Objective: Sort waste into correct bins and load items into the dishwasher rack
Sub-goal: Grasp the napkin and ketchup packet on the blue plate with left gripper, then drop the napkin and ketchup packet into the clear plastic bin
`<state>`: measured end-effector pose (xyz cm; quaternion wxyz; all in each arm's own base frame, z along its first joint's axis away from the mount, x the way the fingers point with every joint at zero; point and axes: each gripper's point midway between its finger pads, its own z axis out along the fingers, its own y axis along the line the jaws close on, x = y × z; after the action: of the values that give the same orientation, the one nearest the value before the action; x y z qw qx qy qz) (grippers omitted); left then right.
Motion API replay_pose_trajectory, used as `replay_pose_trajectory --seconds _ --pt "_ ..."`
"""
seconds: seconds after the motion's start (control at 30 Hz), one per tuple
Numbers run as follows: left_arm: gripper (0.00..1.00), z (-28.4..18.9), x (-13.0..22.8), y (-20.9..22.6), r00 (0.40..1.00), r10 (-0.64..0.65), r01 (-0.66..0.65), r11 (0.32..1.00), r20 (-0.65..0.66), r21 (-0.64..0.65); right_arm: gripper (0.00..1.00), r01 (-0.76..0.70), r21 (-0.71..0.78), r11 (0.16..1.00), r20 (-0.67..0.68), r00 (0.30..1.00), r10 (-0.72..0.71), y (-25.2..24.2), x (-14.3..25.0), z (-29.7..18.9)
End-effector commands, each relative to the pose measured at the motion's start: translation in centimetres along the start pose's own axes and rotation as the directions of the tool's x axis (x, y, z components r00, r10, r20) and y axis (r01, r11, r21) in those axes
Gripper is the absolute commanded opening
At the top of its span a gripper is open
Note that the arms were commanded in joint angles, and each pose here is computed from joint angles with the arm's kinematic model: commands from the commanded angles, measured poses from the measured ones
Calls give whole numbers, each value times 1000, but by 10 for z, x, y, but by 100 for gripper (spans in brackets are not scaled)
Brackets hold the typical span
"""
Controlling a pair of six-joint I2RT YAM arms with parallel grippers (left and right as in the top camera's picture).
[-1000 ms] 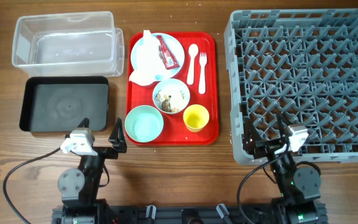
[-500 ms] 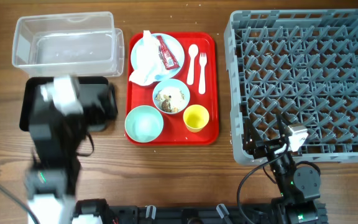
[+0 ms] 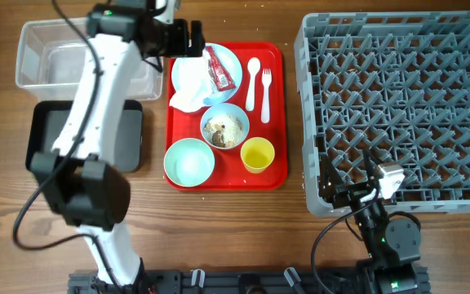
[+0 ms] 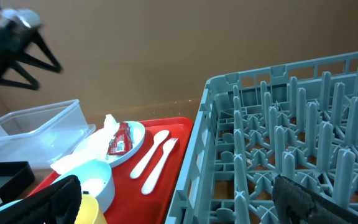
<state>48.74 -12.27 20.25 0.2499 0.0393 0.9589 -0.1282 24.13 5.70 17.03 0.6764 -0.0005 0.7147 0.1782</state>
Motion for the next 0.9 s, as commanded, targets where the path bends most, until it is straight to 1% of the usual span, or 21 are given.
replay_pose_trajectory --seconds 0.0,0.03,0.17,0.27,0.37,0.43,0.53,0.57,0.6,0.67,0.7,0.73,0.8,0.87 --pt "100 54 4 8 994 -110 108 980 -4 -167 100 17 11 1000 12 1000 -17 -2 -2 0" --pt "100 78 9 3 992 -124 119 978 -19 -171 100 17 11 1000 12 1000 -17 -2 -2 0" --pt "100 123 13 -6 995 -98 93 983 -20 -159 100 17 11 1000 12 1000 -17 -2 -2 0" --pt "100 152 19 0 995 -100 93 982 -31 -163 100 17 11 1000 12 1000 -17 -2 -2 0" --pt "100 177 31 6 993 -103 92 981 -58 -172 100 17 11 1000 12 1000 -17 -2 -2 0" --pt "100 195 45 11 990 -108 89 979 -95 -185 100 17 11 1000 12 1000 -17 -2 -2 0" --pt "100 203 53 13 987 -111 87 978 -117 -192 100 17 11 1000 12 1000 -17 -2 -2 0" --pt "86 203 56 13 986 -110 84 977 -129 -195 100 17 11 1000 12 1000 -17 -2 -2 0" --pt "66 202 58 12 984 -110 82 977 -137 -197 100 17 11 1000 12 1000 -17 -2 -2 0" --pt "18 201 66 12 980 -111 76 976 -166 -205 100 17 11 1000 12 1000 -17 -2 -2 0" --pt "4 201 68 12 978 -111 74 976 -174 -207 100 17 11 1000 12 1000 -17 -2 -2 0" --pt "4 200 70 12 977 -111 72 975 -180 -208 100 17 11 1000 12 1000 -17 -2 -2 0" --pt "4 190 60 11 981 -112 79 976 -157 -202 100 17 11 1000 12 1000 -17 -2 -2 0" --pt "4 148 24 5 989 -121 105 980 -85 -171 100 17 11 1000 12 1000 -17 -2 -2 0"
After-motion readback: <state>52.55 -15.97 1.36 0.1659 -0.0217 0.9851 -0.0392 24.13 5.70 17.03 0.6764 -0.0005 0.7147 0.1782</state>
